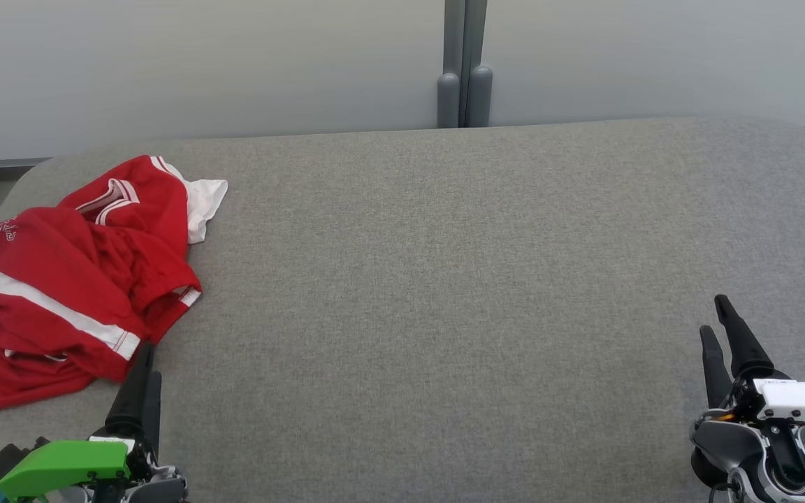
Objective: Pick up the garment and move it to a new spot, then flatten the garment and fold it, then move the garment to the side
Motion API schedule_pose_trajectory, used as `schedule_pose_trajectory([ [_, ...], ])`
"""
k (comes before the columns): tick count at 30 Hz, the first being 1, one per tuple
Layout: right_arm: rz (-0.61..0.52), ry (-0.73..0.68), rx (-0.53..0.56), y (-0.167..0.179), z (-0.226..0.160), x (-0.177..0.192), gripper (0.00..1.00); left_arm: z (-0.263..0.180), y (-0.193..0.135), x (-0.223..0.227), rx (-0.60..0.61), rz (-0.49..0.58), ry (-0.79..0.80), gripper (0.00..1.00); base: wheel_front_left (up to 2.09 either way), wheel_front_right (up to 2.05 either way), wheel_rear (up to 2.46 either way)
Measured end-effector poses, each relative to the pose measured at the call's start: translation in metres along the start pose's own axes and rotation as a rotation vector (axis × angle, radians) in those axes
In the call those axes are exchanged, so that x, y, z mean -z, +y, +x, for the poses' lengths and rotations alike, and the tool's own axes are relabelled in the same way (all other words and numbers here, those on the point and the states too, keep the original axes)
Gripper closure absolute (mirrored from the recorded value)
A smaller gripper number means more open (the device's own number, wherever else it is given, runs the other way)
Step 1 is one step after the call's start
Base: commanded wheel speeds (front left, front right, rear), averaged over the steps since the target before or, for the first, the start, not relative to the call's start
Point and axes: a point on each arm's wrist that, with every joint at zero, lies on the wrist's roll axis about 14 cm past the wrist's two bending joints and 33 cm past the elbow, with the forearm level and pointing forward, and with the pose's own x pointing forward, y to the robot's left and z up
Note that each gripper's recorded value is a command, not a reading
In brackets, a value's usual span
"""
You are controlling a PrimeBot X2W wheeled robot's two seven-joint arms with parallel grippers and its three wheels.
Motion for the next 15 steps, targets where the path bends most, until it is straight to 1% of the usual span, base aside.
schedule_pose_trajectory([
  [2, -0.014, -0.001, -0.002, 0.001, 0.0, -0.001, 0.0, 0.0, 0.0, 0.0, 0.0, 0.002, -0.002, 0.0, 0.0, 0.0, 0.0],
  [7, -0.101, 0.0, -0.012, 0.005, 0.001, -0.001, 0.0, 0.0, -0.001, 0.006, 0.001, 0.03, 0.011, 0.0, 0.0, 0.0, 0.0],
  [15, -0.282, 0.005, -0.03, 0.012, 0.001, -0.004, 0.0, 0.001, -0.001, 0.006, -0.001, 0.171, 0.013, 0.0, 0.0, 0.0, 0.0],
])
